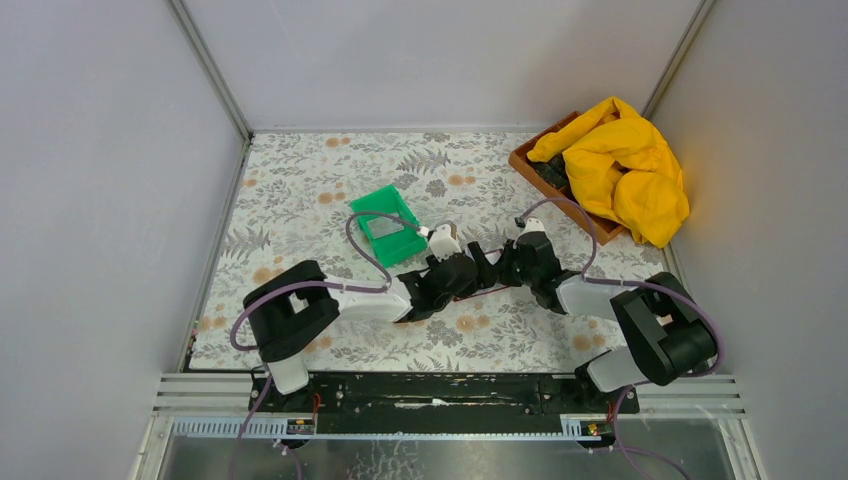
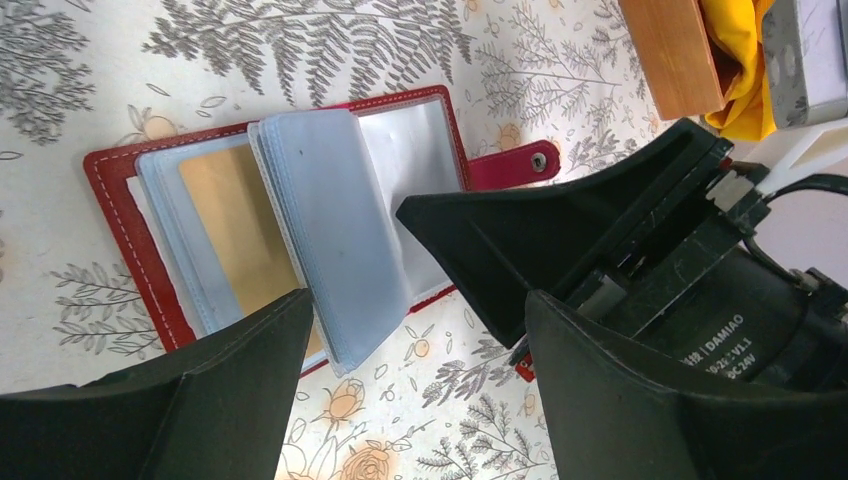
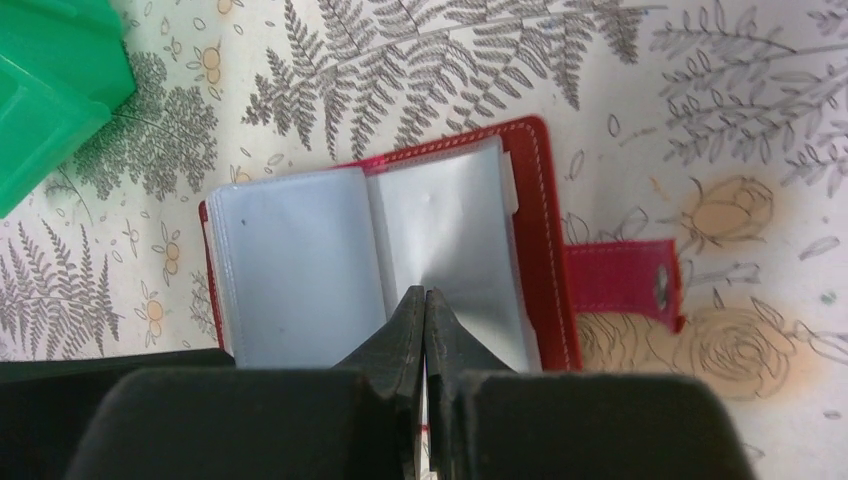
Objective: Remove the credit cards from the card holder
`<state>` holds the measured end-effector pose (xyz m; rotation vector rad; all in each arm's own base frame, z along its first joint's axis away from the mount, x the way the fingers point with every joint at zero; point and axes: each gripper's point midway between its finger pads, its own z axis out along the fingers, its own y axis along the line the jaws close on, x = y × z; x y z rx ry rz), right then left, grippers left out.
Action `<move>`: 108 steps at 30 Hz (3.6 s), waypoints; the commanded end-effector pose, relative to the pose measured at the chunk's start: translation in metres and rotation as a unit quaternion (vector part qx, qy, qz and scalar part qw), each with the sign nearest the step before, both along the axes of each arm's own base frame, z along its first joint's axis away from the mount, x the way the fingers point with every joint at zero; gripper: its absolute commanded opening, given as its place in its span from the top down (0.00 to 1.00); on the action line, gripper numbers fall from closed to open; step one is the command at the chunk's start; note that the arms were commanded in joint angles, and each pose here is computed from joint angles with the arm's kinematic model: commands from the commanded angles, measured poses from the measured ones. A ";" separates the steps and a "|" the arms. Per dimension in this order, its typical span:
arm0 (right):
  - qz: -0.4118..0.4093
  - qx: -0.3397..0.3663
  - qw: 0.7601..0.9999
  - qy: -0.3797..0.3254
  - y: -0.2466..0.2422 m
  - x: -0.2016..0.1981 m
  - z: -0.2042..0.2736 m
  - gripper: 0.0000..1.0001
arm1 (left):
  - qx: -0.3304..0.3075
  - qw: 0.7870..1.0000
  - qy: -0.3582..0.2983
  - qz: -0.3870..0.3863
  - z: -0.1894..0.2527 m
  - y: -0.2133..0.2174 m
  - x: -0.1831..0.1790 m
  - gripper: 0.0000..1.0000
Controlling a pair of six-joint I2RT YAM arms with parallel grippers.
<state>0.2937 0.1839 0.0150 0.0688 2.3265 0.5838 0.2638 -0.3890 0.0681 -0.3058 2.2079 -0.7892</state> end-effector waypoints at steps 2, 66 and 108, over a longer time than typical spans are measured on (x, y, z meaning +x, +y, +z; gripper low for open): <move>-0.022 -0.003 0.999 -0.041 -0.012 -0.002 0.017 1.00 | -0.034 0.999 -0.022 -0.022 0.024 -0.027 0.007 0.14; -0.014 0.004 0.999 -0.031 -0.009 -0.004 0.010 1.00 | -0.035 0.999 -0.016 -0.003 0.014 -0.029 0.022 0.14; -0.201 -0.017 0.963 -0.179 -0.091 -0.005 0.068 0.94 | -0.041 0.998 -0.022 -0.039 0.011 -0.080 0.075 0.13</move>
